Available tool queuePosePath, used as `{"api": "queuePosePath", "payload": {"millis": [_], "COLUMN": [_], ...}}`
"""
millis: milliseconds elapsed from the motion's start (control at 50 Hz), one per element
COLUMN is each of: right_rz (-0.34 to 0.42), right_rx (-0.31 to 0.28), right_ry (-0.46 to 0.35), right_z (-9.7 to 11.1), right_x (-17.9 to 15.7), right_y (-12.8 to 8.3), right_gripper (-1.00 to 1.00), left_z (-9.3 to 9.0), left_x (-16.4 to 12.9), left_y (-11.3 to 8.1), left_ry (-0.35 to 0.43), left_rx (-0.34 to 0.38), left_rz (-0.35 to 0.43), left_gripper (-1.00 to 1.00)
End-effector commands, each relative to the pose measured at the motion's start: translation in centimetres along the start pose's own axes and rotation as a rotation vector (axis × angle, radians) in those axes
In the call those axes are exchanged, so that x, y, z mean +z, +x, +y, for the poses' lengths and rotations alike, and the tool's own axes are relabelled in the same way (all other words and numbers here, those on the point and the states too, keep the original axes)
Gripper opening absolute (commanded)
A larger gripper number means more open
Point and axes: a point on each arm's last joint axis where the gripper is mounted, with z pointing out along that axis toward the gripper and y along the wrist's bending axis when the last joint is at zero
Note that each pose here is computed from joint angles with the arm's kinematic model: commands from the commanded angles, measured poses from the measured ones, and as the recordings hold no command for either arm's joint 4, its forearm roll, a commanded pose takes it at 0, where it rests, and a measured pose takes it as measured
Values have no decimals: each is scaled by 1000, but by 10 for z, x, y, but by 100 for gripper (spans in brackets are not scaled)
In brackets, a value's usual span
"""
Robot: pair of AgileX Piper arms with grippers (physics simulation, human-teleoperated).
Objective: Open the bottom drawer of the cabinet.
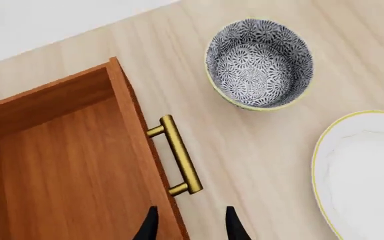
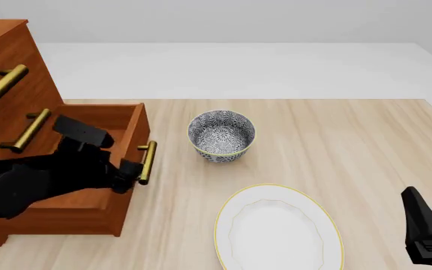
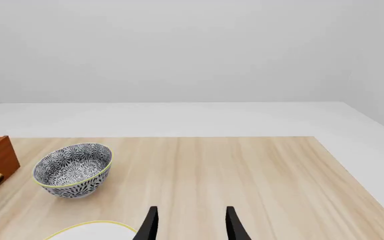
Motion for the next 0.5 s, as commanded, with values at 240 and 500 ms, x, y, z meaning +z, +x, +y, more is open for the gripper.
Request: {"api": "queuePosePath", "payload": {"millis": [240,500], "right_rz": [0,0], "right_rx": [0,0], "right_ry": [0,0], "right_z": [0,0], "right_x": [0,0], "right_y": [0,0], "right_gripper": [100,100], "left_z": [-7,-2], "left_x": [-117,-178], "left_y": [-8,12], "left_ry": [-6,-42], "left_rx": [185,104], "left_rz": [-289,-421], "left_gripper": [100,100]}}
